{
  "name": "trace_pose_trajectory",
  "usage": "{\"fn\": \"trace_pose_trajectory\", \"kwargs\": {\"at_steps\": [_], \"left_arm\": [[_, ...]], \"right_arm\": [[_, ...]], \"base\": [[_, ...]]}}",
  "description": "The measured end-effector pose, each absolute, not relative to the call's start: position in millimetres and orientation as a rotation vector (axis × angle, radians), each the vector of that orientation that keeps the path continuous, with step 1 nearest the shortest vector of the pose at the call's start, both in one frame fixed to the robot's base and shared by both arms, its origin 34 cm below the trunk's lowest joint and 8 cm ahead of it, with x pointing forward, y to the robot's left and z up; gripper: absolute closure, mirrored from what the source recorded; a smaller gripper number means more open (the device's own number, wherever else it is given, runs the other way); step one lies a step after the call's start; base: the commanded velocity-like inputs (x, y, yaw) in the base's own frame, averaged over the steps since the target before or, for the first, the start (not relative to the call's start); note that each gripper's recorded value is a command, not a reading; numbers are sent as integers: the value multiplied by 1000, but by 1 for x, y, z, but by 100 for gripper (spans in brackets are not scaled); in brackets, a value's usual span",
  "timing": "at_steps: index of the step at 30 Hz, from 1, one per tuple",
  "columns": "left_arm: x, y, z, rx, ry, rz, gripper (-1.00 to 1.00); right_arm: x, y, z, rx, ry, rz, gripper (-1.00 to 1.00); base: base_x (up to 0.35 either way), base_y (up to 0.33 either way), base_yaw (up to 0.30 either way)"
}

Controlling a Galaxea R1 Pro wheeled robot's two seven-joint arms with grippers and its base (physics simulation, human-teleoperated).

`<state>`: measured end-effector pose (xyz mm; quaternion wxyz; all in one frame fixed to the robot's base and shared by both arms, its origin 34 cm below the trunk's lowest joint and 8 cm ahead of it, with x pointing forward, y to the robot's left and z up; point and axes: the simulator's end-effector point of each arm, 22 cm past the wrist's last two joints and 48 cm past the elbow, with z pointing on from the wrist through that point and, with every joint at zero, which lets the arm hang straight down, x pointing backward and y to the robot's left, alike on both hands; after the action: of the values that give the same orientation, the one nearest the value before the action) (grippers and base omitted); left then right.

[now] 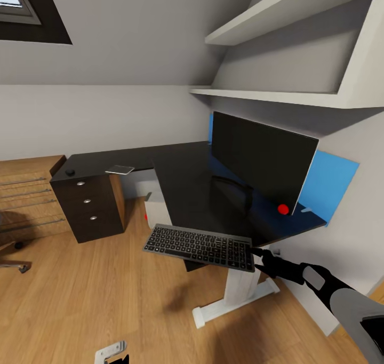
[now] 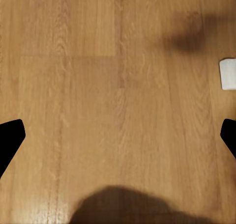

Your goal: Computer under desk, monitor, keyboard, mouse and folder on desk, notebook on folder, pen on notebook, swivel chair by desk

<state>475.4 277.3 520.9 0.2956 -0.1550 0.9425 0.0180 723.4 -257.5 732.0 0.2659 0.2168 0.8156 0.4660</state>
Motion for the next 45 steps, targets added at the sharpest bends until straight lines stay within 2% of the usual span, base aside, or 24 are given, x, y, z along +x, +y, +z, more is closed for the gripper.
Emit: {"fn": "trace_pose_trajectory", "kwargs": {"at_steps": [24,25,45], "left_arm": [[475,277,521,-413,2508,48,-100],[475,277,521,-413,2508,48,-100],[475,278,521,-412,2507,48,-100]], "right_arm": [[723,-243,732,579,2204,1286,-100],[723,-243,732,579,2204,1286,100],[723,-243,733,580,2198,1292,100]], "base": [[1,1,0],[0,0,0],[0,0,0]]}}
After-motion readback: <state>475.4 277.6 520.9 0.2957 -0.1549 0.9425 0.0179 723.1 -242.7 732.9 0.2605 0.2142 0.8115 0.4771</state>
